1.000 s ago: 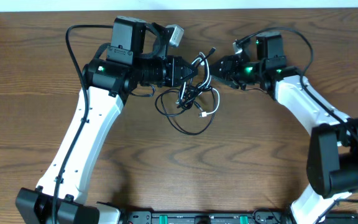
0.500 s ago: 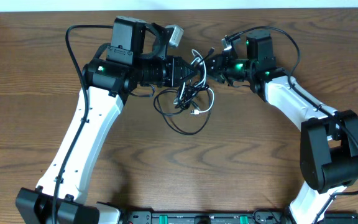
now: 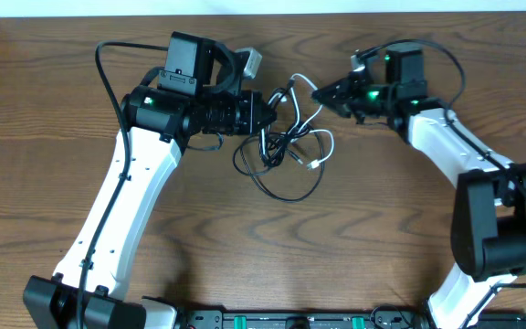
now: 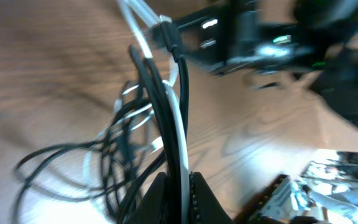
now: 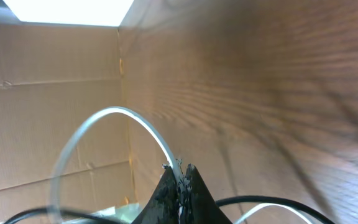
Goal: Untangle cables
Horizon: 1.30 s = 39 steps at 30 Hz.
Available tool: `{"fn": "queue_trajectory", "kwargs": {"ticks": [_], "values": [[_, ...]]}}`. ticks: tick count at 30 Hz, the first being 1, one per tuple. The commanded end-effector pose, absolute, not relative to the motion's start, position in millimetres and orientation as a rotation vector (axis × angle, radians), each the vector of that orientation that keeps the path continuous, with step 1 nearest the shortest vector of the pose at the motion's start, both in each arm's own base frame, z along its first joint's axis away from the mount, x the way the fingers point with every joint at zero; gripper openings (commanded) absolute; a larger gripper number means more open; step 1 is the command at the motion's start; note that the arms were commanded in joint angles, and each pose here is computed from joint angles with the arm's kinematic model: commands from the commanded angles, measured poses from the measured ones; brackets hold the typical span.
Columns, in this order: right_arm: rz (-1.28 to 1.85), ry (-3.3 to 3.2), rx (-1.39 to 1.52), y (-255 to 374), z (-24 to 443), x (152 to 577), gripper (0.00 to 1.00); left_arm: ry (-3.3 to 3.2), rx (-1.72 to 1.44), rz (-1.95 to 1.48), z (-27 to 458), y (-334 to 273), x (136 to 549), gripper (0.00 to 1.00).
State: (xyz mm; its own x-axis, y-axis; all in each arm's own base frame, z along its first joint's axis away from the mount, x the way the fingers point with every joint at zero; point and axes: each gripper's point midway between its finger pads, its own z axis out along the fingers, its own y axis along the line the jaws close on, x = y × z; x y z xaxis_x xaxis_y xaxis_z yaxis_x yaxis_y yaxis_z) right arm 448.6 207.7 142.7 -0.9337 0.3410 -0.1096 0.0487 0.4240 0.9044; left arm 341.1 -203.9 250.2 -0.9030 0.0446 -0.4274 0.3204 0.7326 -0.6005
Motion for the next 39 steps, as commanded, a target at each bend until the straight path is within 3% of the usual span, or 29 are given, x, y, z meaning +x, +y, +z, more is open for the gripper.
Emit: {"fn": "queue_trajectory", "kwargs": {"ticks": [1, 16, 33, 39], "values": [[1.443, 2.266, 0.199, 191.3, 196.7, 453.0, 0.01, 2.614, 0.222, -0.834, 230.4, -188.2, 348.7, 0.07], [1.331, 1.923, 0.048, 133.1, 350.3, 410.3, 0.01, 2.851, 0.147, -0.750, 159.8, -182.4, 352.8, 0.07], [1.375, 1.783, 0.180, 40.3, 401.5, 385.6, 0.01, 2.909, 0.150, -0.678, 134.9, -176.8, 357.2, 0.08], [1.369, 1.811, 0.163, 39.2, 392.9, 382.7, 0.01, 2.905, 0.155, -0.679, 135.2, -177.2, 357.9, 0.08]]}}
